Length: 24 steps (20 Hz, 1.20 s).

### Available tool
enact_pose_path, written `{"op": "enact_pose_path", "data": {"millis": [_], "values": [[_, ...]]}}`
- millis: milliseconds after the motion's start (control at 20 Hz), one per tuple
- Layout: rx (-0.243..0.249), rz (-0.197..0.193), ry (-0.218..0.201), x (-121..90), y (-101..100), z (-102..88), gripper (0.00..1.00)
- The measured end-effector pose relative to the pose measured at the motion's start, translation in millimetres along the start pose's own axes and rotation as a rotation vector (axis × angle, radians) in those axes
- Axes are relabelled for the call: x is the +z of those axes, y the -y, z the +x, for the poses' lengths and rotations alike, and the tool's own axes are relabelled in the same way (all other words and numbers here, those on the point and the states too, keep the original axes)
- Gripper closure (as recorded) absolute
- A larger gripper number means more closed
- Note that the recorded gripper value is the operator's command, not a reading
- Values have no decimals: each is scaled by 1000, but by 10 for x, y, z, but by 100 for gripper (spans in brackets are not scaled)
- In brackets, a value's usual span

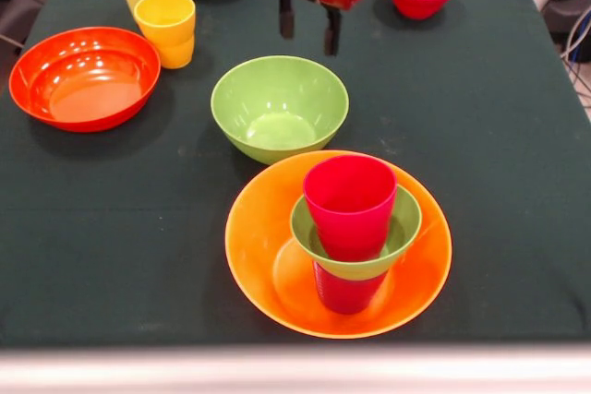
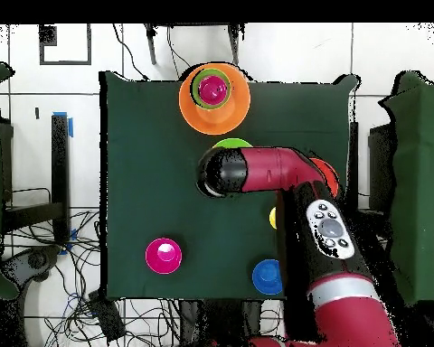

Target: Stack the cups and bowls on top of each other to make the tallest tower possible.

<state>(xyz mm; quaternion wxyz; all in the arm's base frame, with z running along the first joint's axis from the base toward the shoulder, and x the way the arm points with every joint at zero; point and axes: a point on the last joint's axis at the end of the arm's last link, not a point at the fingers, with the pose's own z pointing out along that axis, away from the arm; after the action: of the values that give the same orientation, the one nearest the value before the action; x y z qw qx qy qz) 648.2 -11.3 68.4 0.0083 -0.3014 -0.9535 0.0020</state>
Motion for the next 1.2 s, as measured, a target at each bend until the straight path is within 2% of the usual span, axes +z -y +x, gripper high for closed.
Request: {"op": "enact_pose_path", "data": {"millis": [200, 300, 500, 600, 800, 1050, 1200], "values": [[58, 11, -12, -137, 478, -4, 0], [102, 15, -16, -220, 813, -11, 0], [128, 28, -17, -304, 1091, 19, 0], [113, 35, -3, -379, 1167, 109, 0], [64, 10, 11, -430, 1019, 283, 0], [-34, -54, 20, -389, 573, 664, 0], [-104, -78, 27, -347, 286, 982, 0]]}}
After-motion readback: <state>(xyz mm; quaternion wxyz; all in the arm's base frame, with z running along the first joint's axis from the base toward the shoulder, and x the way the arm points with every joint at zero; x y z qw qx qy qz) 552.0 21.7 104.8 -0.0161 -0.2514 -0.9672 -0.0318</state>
